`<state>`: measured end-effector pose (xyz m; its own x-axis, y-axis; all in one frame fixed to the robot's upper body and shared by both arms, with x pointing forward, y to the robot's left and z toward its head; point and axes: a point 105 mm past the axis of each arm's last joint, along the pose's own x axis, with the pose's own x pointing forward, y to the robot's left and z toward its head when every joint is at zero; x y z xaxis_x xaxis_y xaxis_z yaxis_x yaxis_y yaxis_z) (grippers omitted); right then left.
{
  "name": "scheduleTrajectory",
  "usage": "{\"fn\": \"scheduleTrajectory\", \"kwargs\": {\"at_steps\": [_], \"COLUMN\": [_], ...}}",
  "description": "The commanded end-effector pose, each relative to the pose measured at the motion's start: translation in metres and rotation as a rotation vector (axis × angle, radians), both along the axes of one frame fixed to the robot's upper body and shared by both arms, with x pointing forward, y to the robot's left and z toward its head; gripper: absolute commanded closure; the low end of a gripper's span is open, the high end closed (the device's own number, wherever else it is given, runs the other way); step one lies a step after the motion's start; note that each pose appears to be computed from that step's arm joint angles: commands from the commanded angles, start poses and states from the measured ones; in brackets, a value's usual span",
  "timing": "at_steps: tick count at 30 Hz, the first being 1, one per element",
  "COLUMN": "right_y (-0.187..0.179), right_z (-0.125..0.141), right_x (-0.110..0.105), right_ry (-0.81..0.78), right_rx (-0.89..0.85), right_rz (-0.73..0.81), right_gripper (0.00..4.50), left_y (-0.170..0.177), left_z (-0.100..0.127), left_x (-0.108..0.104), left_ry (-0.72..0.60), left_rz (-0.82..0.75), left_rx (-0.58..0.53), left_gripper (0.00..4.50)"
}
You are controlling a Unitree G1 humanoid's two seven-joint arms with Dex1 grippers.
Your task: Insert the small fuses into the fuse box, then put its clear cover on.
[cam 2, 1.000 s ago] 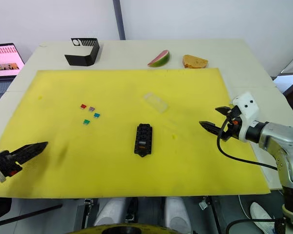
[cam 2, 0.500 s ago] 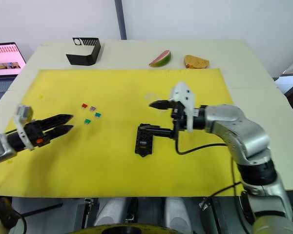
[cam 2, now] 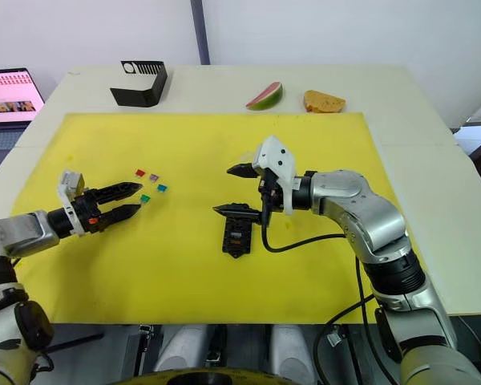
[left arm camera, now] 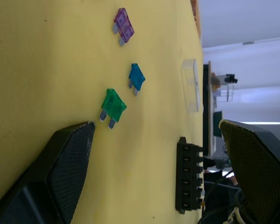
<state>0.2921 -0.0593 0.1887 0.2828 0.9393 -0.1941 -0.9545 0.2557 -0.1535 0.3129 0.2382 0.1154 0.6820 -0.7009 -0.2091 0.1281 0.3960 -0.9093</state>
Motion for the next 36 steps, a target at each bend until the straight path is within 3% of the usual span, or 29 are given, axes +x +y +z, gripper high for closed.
{"fn": "scheduleTrajectory", "kwargs": {"at_steps": [1, 7, 10, 12, 21, 24, 27, 32, 36], "right_y": [-0.005, -0.007, -0.008, -0.008, -0.011, -0.011, -0.011, -0.012, -0.013], "right_z": [0.014, 0.018, 0.020, 0.020, 0.019, 0.019, 0.018, 0.017, 0.018], "right_x": [-0.001, 0.004, 0.005, 0.004, 0.004, 0.004, 0.004, 0.001, 0.001], "right_ry": [-0.066, -0.085, -0.089, -0.089, -0.092, -0.095, -0.095, -0.090, -0.081], "right_rx": [0.007, 0.004, 0.005, 0.005, -0.006, -0.008, -0.010, -0.012, -0.001], "right_rz": [-0.016, -0.045, -0.050, -0.050, -0.059, -0.063, -0.062, -0.056, -0.067], "right_gripper": [0.02, 0.02, 0.00, 0.00, 0.00, 0.00, 0.00, 0.00, 0.00], "left_y": [0.000, 0.000, -0.004, -0.006, -0.006, -0.005, -0.004, 0.003, -0.001], "left_z": [-0.013, -0.017, -0.020, -0.023, -0.029, -0.029, -0.028, -0.018, 0.004], "left_x": [0.004, 0.008, 0.009, 0.009, 0.014, 0.014, 0.013, 0.011, 0.009], "left_ry": [0.022, 0.019, 0.018, 0.024, 0.032, 0.017, 0.007, -0.028, -0.105], "left_rz": [0.035, 0.061, 0.052, 0.043, 0.057, 0.058, 0.051, 0.051, 0.009], "left_rx": [0.023, -0.007, -0.011, 0.000, 0.019, 0.023, 0.031, 0.053, 0.063], "left_gripper": [0.00, 0.00, 0.88, 1.80, 1.80, 2.76, 4.33, 4.43, 4.43]}}
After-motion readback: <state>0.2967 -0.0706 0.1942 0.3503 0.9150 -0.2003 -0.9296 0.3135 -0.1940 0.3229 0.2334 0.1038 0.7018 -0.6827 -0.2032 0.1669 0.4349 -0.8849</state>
